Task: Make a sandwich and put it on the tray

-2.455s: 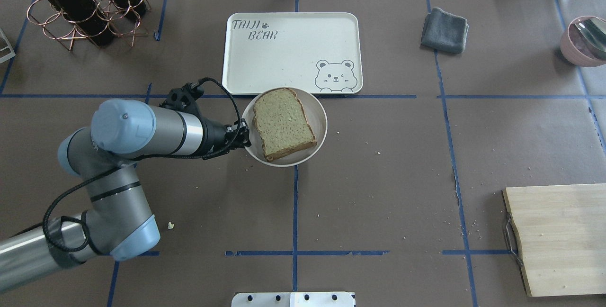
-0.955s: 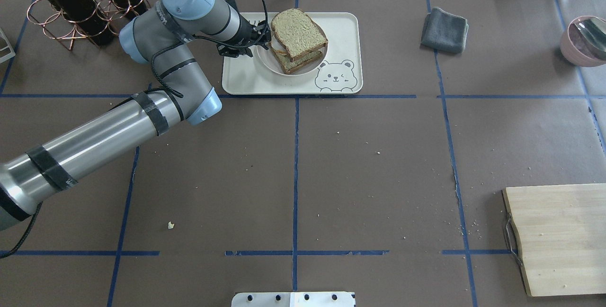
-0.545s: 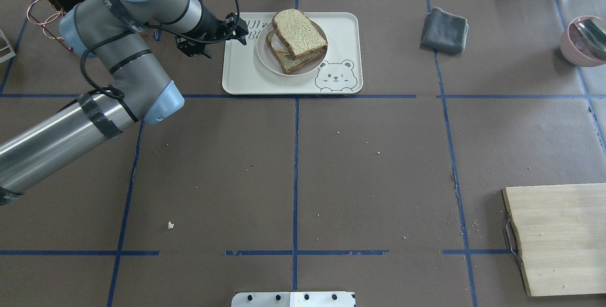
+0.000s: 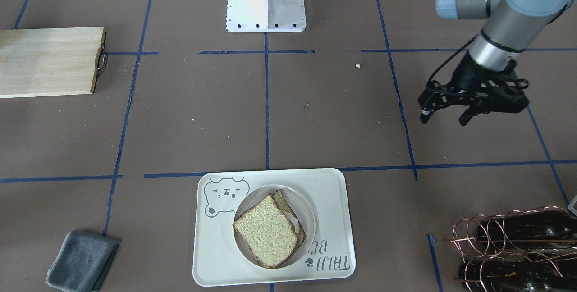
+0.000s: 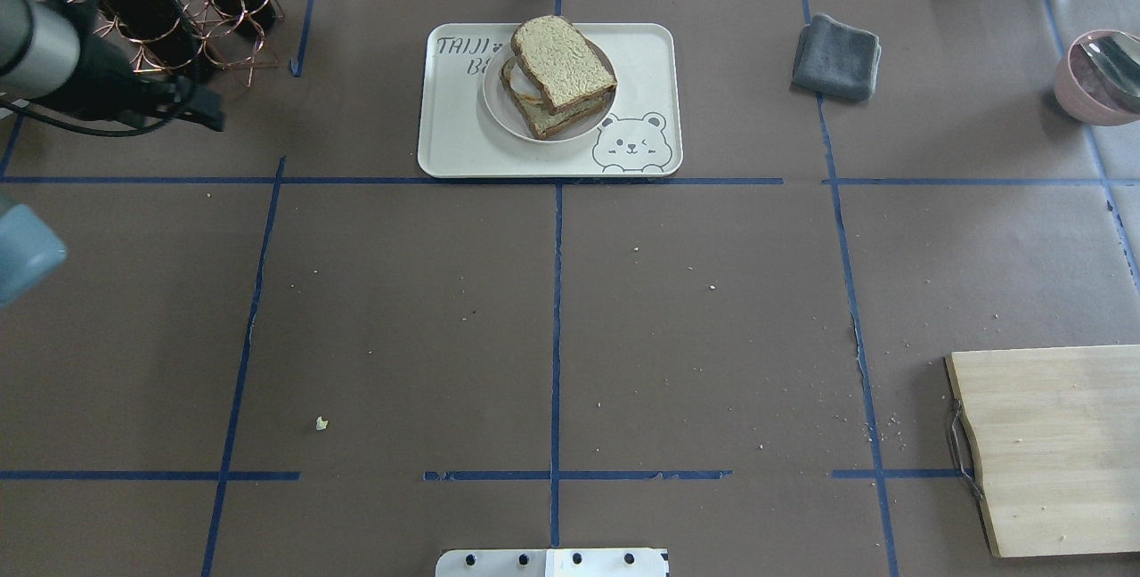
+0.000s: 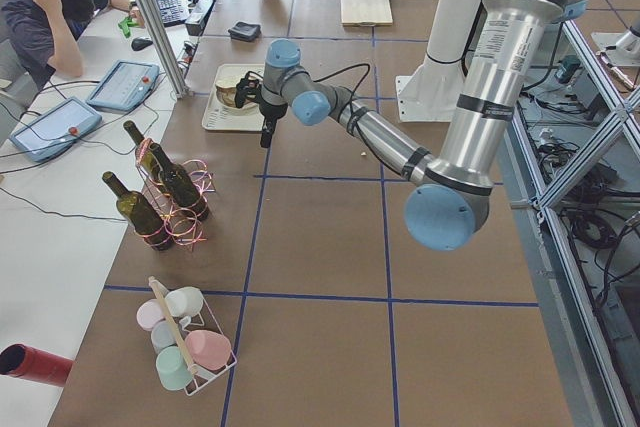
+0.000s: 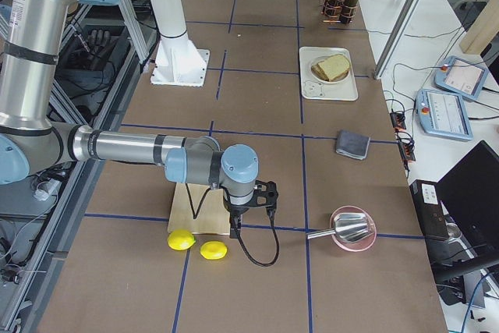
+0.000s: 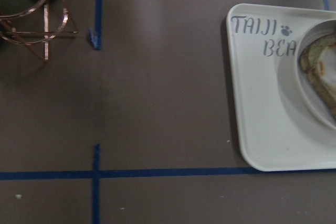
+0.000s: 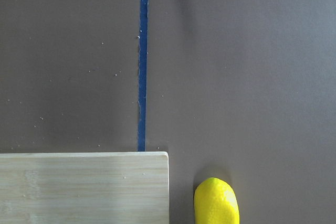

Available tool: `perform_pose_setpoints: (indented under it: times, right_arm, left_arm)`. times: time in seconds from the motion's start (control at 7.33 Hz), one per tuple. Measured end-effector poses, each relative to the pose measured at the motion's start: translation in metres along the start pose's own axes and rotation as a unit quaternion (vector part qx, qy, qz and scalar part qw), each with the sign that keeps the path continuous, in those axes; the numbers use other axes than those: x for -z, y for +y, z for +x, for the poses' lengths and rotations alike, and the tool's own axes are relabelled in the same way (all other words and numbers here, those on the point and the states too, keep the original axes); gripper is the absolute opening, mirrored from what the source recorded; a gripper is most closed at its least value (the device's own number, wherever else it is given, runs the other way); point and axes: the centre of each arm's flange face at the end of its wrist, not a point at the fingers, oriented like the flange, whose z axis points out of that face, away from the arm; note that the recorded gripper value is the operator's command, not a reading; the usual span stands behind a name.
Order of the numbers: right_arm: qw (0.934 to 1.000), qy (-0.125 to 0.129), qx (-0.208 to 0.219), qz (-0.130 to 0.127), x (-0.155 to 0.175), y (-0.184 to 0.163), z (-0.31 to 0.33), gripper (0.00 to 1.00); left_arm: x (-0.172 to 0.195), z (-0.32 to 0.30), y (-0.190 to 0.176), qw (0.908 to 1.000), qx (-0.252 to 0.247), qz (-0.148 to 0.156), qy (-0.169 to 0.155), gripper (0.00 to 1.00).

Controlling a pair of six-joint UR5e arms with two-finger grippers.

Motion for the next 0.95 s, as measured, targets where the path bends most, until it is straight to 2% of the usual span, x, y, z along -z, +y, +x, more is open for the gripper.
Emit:
perform_pose_setpoints:
  times: [0.14,0.27,0.41,0.68,0.95]
  right_arm:
    - [0.9999,-0.002,0.008,0.008,0.0,0.0,-0.001,1.0]
    - [0.9997,-0.003,0.019,0.018,0.0,0.001,-0.001,1.0]
    - [0.9991,-0.004,0.033,0.024,0.001,0.002,-0.002,1.0]
    - [0.9975,-0.007,0.064,0.03,0.0,0.002,-0.002,1.0]
    - [0.997,-0.01,0.071,0.03,0.0,0.002,-0.003,1.0]
  left_arm:
    - [0.018,-0.076,0.008,0.9982,-0.047,0.002,-0.036,1.0]
    - [0.032,-0.151,0.016,0.994,-0.09,-0.008,-0.061,1.0]
    - [0.039,-0.217,0.029,0.991,-0.114,-0.027,-0.065,1.0]
    - [0.053,-0.322,0.083,0.9925,-0.098,-0.056,-0.047,1.0]
    - [0.068,-0.374,0.134,0.9956,-0.045,-0.073,-0.038,1.0]
